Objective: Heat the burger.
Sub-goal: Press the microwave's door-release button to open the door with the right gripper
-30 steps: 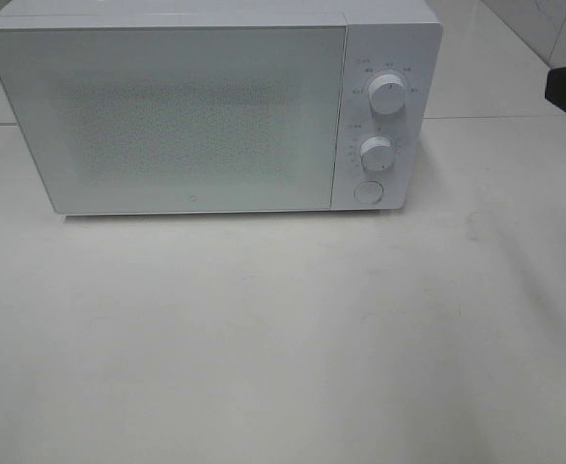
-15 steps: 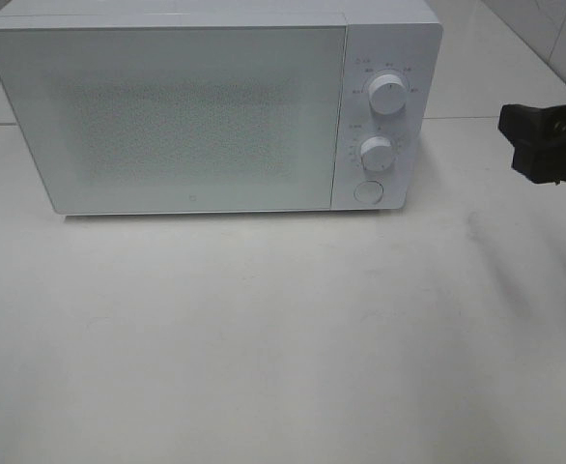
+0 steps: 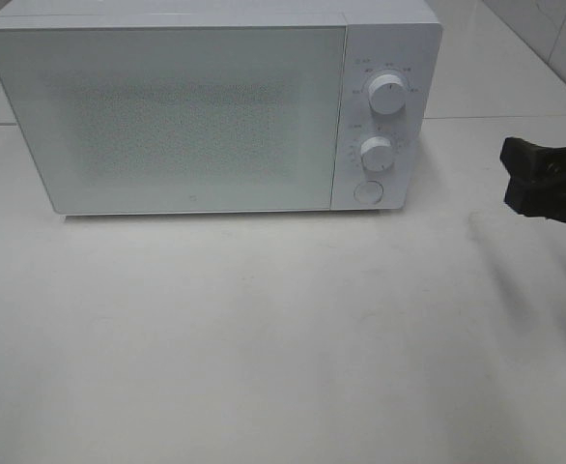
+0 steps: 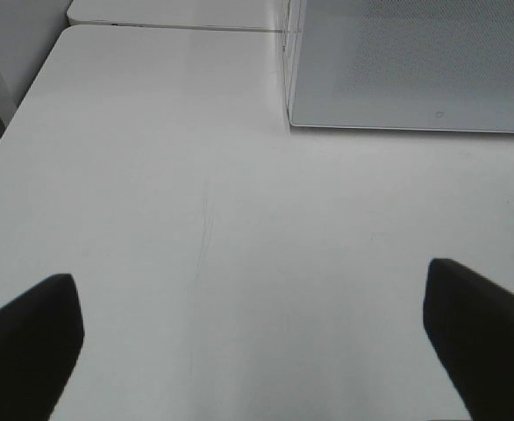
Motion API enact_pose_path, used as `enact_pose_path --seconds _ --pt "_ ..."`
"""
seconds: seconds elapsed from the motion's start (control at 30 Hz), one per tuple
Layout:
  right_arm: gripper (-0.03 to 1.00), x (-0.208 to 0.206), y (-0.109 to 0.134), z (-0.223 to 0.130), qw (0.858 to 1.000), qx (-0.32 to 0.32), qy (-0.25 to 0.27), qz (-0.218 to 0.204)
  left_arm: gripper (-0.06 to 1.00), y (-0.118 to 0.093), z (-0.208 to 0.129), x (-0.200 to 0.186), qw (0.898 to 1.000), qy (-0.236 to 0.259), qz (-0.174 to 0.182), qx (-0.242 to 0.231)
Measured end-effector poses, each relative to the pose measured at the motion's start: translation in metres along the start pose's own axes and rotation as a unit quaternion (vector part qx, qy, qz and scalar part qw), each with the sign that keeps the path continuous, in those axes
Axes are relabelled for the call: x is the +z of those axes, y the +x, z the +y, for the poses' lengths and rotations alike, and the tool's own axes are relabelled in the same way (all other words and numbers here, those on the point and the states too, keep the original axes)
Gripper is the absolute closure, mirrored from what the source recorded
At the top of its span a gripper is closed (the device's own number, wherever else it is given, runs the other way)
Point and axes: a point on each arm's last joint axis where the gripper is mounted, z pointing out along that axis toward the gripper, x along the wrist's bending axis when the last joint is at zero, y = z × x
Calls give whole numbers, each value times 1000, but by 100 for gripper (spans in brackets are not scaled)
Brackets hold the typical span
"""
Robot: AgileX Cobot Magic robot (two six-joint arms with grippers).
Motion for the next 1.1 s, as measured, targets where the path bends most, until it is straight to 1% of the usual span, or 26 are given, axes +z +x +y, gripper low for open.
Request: enact_pose_path --seconds 0.1,0.13,0.17,0.3,0.37,0.43,0.47,0.5,0.57,0.6,0.63,0.67,0.7,0.77,0.8,0.87,0.9,1.1 --pt "22 3 13 -8 1000 -19 4 13 -3 0 0 0 1000 0 0 0" --pt "22 3 13 -8 1000 -19 4 13 -3 0 0 0 1000 0 0 0" --pt "22 5 21 -14 999 -30 7 16 -3 0 0 0 1000 0 0 0" --pt "22 6 30 -20 999 -41 7 9 -3 0 0 0 1000 0 0 0" --pt "22 5 41 -26 999 -49 2 6 -3 0 0 0 1000 0 0 0" --pt "22 4 45 -28 999 -53 1 4 -3 0 0 0 1000 0 0 0" --pt "22 3 51 -34 998 -57 6 2 -3 0 0 0 1000 0 0 0" --pt "22 3 51 -34 998 -57 6 2 -3 0 0 0 1000 0 0 0" --pt "22 1 61 -42 998 -57 21 3 -3 0 0 0 1000 0 0 0" --pt "22 1 61 -42 998 -57 21 3 -3 0 0 0 1000 0 0 0" --pt "22 2 67 -46 998 -57 29 2 -3 0 0 0 1000 0 0 0" --pt "22 2 67 -46 998 -57 29 2 -3 0 0 0 1000 0 0 0" --pt "22 3 76 -48 998 -57 32 8 -3 0 0 0 1000 0 0 0" --pt "22 4 80 -49 998 -57 33 9 -3 0 0 0 1000 0 0 0" --pt "22 5 86 -50 998 -58 34 14 -3 0 0 0 1000 0 0 0" --pt "22 6 90 -51 998 -59 34 16 -3 0 0 0 1000 0 0 0" --pt "22 7 95 -51 997 -62 31 19 -3 0 0 0 1000 0 0 0" --pt "22 10 104 -51 997 -66 26 27 -3 0 0 0 1000 0 0 0"
